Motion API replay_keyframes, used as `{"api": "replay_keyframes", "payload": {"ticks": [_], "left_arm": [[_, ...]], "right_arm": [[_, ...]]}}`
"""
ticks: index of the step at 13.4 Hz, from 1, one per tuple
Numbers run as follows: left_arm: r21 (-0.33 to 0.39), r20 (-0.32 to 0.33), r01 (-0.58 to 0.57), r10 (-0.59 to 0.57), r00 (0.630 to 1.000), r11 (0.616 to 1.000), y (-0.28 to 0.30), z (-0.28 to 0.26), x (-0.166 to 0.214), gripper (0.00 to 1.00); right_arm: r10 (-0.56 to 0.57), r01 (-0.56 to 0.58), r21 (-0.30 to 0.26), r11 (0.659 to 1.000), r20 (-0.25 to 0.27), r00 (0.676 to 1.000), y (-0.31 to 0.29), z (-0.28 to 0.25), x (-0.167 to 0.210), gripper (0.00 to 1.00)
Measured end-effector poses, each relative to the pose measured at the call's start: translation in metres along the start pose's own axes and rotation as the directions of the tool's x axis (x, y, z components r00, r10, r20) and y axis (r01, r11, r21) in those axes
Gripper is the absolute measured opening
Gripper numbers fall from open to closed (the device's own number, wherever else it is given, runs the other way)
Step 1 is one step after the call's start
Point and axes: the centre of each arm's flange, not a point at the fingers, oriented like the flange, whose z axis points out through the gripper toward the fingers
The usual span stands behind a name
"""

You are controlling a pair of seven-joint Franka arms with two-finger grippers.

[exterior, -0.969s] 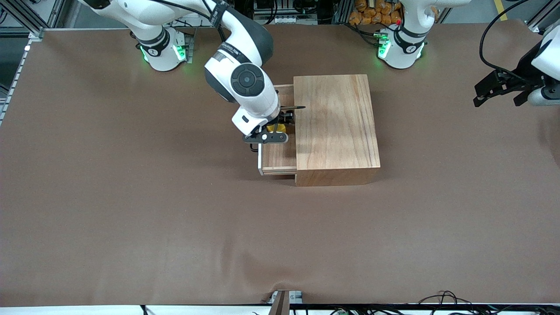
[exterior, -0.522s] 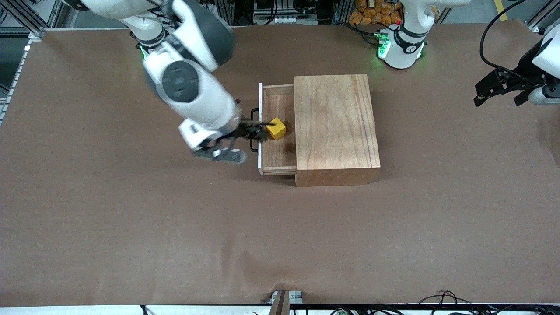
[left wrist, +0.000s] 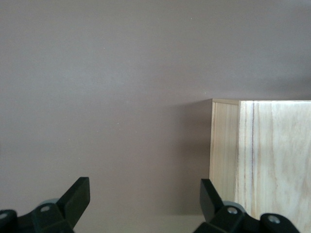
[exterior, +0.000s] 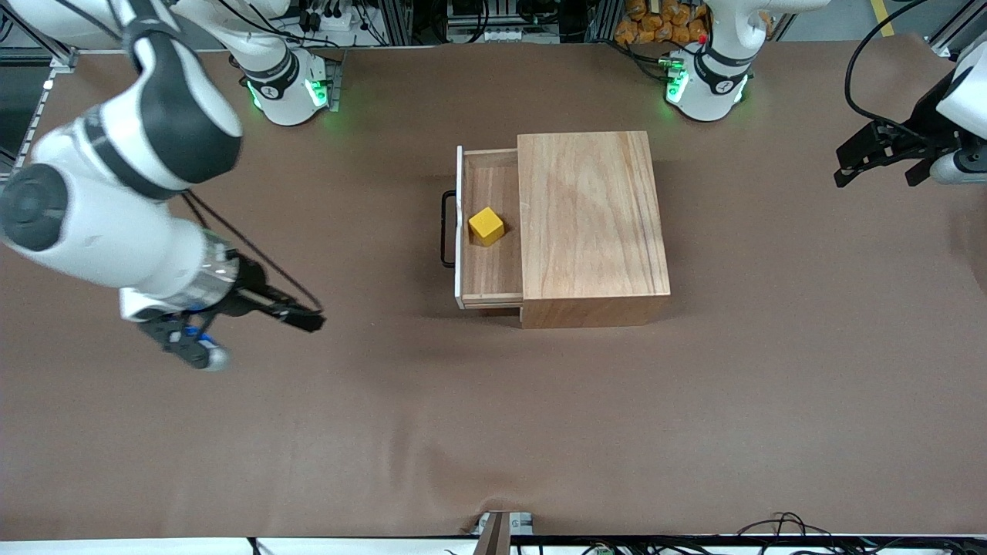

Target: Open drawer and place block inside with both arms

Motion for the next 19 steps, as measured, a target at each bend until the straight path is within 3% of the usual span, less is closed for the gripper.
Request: {"api": "replay_keyframes", "payload": {"ticks": [2, 4, 6, 9, 12, 19], "left_arm": [[0.000, 0.000, 0.000, 0.000, 1.000, 1.000, 0.000, 0.000, 0.000, 1.00], [0.000, 0.000, 0.000, 0.000, 1.000, 1.000, 0.000, 0.000, 0.000, 1.00], [0.000, 0.000, 0.000, 0.000, 1.000, 1.000, 0.000, 0.000, 0.000, 1.00], [0.000, -0.001, 0.000, 0.000, 1.000, 1.000, 0.000, -0.001, 0.000, 1.00], [0.000, -0.001, 0.000, 0.000, 1.000, 1.000, 0.000, -0.001, 0.000, 1.00], [0.000, -0.001, 0.000, 0.000, 1.000, 1.000, 0.000, -0.001, 0.000, 1.00]], "right_arm": [[0.011, -0.013, -0.027, 1.000, -0.080, 0.997, 0.030, -0.031, 0.022, 1.00], [-0.089, 0.080, -0.088, 0.993, -0.111, 0.990, 0.056, -0.068, 0.019, 1.00], [-0.221, 0.206, -0.173, 0.963, -0.073, 0.973, 0.090, -0.106, 0.005, 1.00], [-0.368, 0.351, -0.236, 0.906, -0.030, 0.929, 0.154, -0.164, -0.005, 1.00], [-0.390, 0.375, -0.250, 0.893, -0.014, 0.921, 0.187, -0.186, -0.029, 1.00], [-0.377, 0.357, -0.243, 0.902, -0.038, 0.926, 0.229, -0.167, -0.048, 1.00]]}}
